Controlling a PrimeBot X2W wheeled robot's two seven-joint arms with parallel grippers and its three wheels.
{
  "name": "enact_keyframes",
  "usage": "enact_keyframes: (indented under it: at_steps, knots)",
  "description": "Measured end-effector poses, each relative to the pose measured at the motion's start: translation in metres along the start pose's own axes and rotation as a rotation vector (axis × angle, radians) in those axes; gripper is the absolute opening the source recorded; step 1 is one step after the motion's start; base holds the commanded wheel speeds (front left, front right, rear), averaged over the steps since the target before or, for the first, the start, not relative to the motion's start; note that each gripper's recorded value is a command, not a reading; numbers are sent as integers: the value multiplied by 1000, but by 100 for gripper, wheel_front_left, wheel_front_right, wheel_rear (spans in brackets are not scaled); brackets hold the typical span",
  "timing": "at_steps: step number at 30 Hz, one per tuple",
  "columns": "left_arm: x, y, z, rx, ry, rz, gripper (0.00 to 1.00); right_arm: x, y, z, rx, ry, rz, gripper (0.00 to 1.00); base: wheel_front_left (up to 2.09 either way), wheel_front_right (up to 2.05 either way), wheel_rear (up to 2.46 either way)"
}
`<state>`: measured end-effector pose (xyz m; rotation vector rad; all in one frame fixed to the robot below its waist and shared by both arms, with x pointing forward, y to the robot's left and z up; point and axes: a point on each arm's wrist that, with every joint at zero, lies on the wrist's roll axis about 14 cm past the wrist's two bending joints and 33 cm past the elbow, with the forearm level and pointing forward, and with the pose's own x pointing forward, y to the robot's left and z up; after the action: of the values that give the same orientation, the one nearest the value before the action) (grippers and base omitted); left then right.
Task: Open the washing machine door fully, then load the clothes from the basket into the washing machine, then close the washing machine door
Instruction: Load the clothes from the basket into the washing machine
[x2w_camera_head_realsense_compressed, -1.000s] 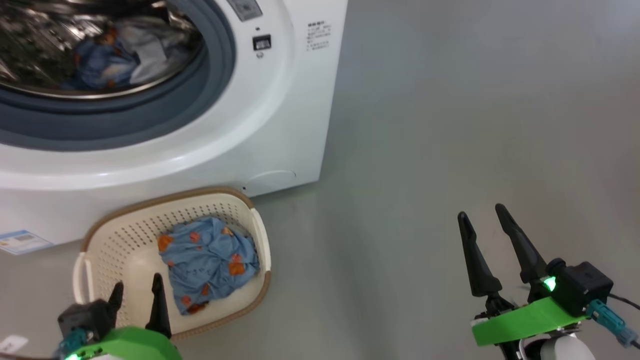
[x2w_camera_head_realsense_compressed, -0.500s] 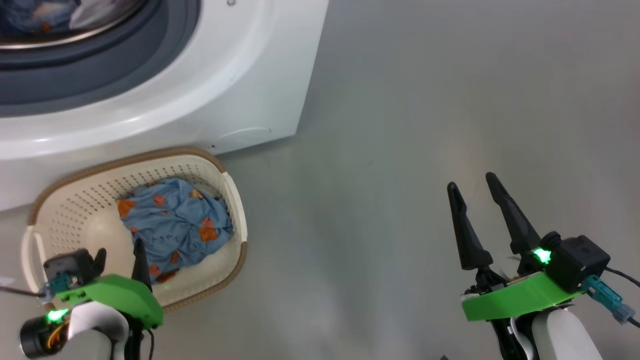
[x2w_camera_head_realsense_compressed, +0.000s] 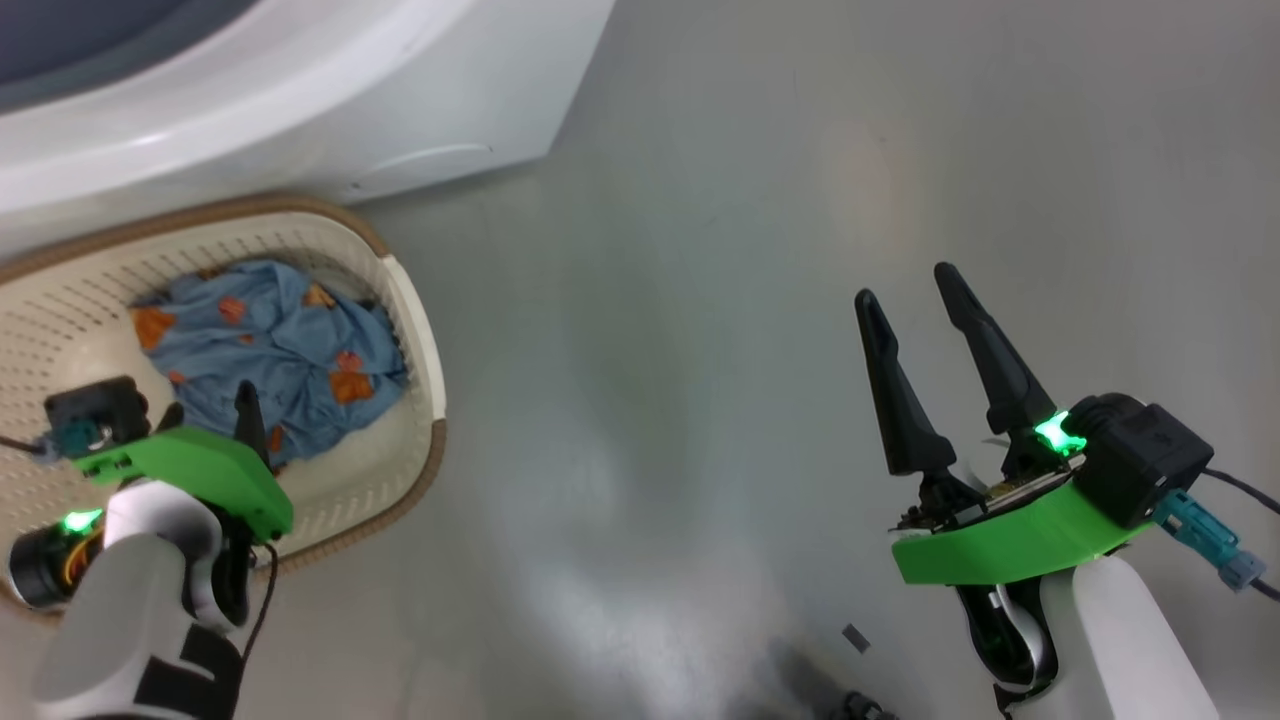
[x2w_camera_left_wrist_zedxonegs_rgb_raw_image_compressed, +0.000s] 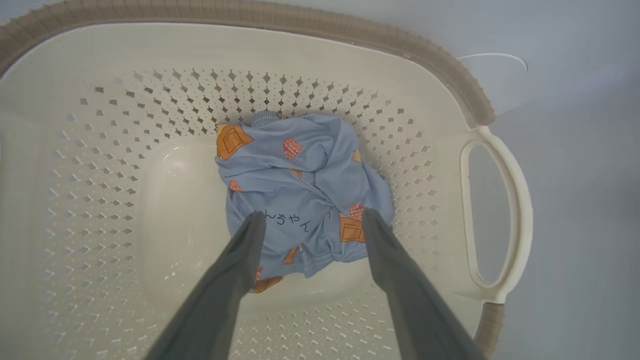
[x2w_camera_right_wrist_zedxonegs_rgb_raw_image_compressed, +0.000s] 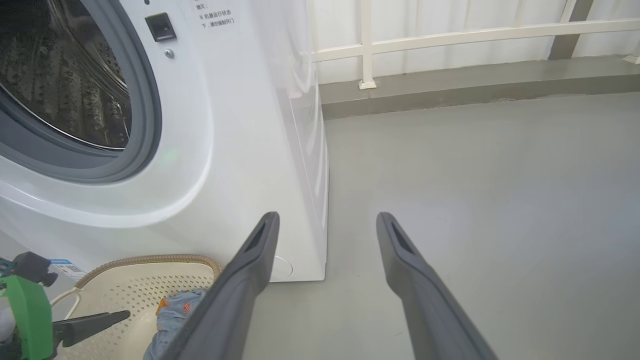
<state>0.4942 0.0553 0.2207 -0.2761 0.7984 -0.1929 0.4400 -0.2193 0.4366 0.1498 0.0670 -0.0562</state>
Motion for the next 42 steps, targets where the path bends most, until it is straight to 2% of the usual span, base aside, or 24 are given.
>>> enact_keyframes:
  at_steps: [20,31,42]
  knots:
    - [85,34,-40,-23,177,89,100,23,-20,-54,-28,113,-39,100,0,0,0]
    - [104,59,-61,-3,272,153,100,28,-23,-73,-39,151,-38,100,0,0,0]
    - [118,59,-72,5,314,148,100,29,-24,-87,-46,179,-38,100,0,0,0]
